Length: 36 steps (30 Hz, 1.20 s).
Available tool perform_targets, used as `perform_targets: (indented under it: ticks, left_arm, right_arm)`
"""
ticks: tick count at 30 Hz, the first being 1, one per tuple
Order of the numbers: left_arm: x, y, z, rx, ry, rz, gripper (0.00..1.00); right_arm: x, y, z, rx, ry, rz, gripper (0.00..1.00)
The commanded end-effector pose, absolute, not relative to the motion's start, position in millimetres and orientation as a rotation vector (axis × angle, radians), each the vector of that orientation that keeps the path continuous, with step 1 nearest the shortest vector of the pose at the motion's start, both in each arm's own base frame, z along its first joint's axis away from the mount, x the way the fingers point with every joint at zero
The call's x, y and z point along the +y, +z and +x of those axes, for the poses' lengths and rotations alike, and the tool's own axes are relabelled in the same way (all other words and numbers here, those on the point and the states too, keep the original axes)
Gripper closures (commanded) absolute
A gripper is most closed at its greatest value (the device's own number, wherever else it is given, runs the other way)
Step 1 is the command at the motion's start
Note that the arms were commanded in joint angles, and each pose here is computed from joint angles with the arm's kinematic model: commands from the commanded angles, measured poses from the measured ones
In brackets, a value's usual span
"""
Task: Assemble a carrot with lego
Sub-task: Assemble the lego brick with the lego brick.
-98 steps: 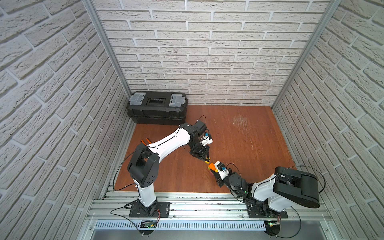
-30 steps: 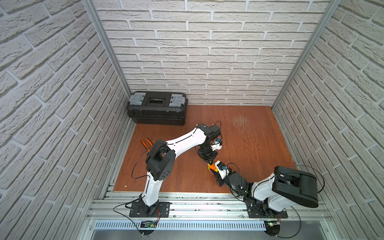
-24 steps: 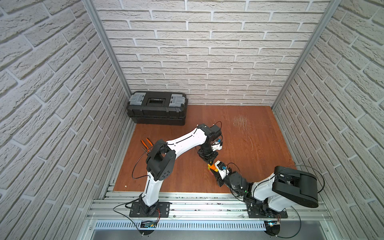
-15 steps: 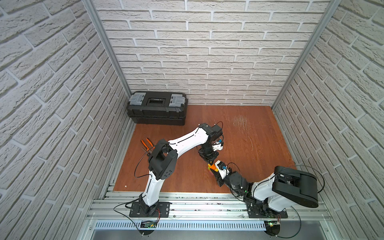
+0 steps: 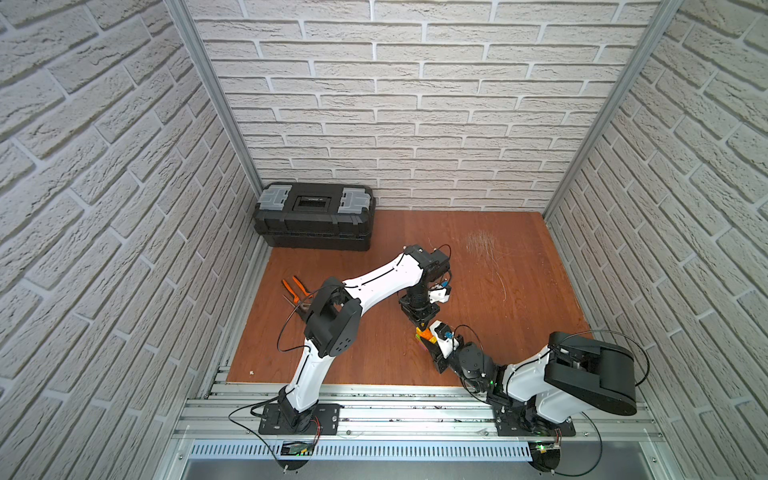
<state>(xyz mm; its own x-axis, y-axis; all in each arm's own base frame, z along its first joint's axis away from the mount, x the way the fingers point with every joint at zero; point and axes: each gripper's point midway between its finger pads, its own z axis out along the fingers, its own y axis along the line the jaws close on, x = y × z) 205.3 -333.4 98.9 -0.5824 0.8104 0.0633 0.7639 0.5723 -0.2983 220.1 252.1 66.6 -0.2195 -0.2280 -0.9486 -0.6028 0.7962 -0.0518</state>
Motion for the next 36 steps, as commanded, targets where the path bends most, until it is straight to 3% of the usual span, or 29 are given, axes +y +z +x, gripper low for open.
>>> perform_targets:
  ticks: [1, 14, 33, 36]
  left_arm:
    - [-327, 75, 192, -2.520, 0.248, -1.328, 1.00]
    - [-329, 55, 184, -2.484, 0.158, -1.327, 1.00]
    - [-341, 48, 181, -2.488, 0.233, -1.300, 1.00]
    - [-341, 48, 186, -2.514, 0.216, -1.305, 0.88]
  right_arm:
    - [250, 59, 217, 1.815, 0.390, -0.664, 0.96]
    - [250, 58, 217, 1.817, 0.396, -0.666, 0.96]
    - [250, 58, 216, 1.818, 0.386, -0.683, 0.94]
    - [250, 59, 217, 1.817, 0.388, -0.682, 0.94]
